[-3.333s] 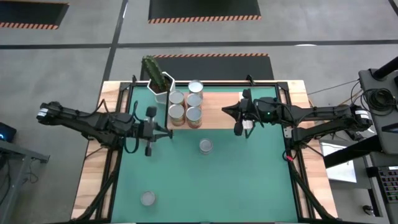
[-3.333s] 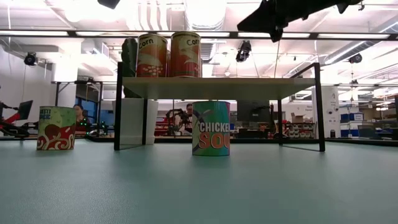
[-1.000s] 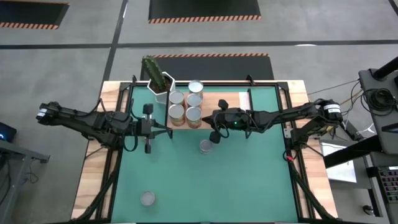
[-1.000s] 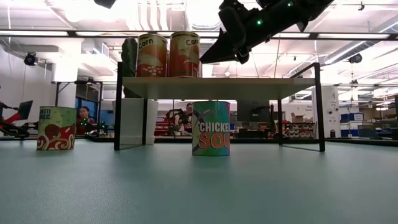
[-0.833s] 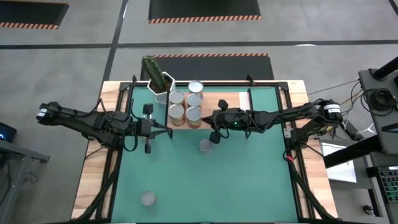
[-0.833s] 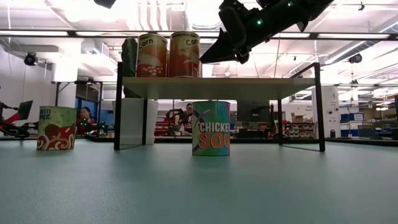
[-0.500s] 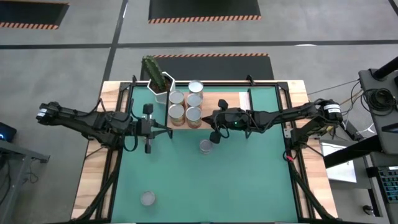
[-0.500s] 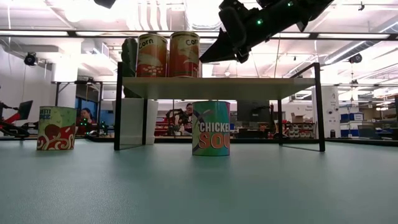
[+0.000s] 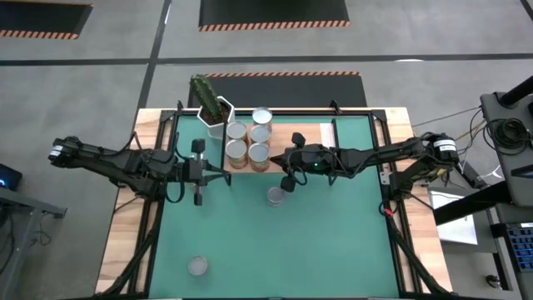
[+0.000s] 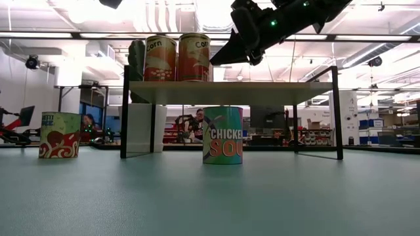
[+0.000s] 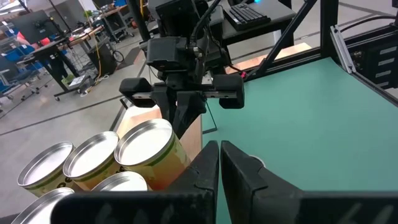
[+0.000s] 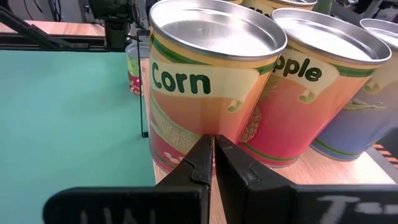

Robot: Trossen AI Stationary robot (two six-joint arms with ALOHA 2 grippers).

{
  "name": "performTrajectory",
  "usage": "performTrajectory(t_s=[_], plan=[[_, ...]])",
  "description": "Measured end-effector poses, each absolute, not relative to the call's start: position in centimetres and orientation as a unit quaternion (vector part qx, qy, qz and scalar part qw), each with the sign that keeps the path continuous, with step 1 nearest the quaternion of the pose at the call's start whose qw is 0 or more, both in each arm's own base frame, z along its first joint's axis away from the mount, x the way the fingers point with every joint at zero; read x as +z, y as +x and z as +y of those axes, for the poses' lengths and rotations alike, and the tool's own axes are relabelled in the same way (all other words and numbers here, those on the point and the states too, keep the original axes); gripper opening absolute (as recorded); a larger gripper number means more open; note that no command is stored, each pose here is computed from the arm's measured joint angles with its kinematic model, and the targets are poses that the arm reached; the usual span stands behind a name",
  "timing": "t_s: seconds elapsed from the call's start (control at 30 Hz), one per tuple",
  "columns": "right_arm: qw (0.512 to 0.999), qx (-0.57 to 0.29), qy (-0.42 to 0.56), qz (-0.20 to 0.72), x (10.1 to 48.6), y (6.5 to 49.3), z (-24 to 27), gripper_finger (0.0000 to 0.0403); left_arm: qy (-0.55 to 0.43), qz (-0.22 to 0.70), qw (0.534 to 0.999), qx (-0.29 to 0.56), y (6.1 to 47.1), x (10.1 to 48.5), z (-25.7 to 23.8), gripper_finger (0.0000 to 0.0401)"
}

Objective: Pick and place cans onto a shelf
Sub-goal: Adjust the cans on the shelf

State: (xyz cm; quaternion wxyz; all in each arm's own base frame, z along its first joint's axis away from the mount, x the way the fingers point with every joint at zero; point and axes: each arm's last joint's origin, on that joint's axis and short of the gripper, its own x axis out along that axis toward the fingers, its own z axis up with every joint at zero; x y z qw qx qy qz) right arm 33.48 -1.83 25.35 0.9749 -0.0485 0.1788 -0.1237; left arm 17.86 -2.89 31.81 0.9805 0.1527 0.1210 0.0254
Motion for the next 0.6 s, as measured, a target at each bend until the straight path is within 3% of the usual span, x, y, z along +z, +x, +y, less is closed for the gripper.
performTrajectory(t_s=[0.3, 0.6], plan=[[0.971, -0.132, -0.073, 0.183, 25.5, 33.3, -1.9, 0.0009, 0.153, 0.121, 0.98, 0.025, 17.9, 31.8, -2.9, 0.0], [0.948, -0.205, -0.111, 0.218, 28.8, 32.5, -5.4, 0.0009, 0.152, 0.116, 0.981, 0.026, 17.4, 32.1, -2.8, 0.0]])
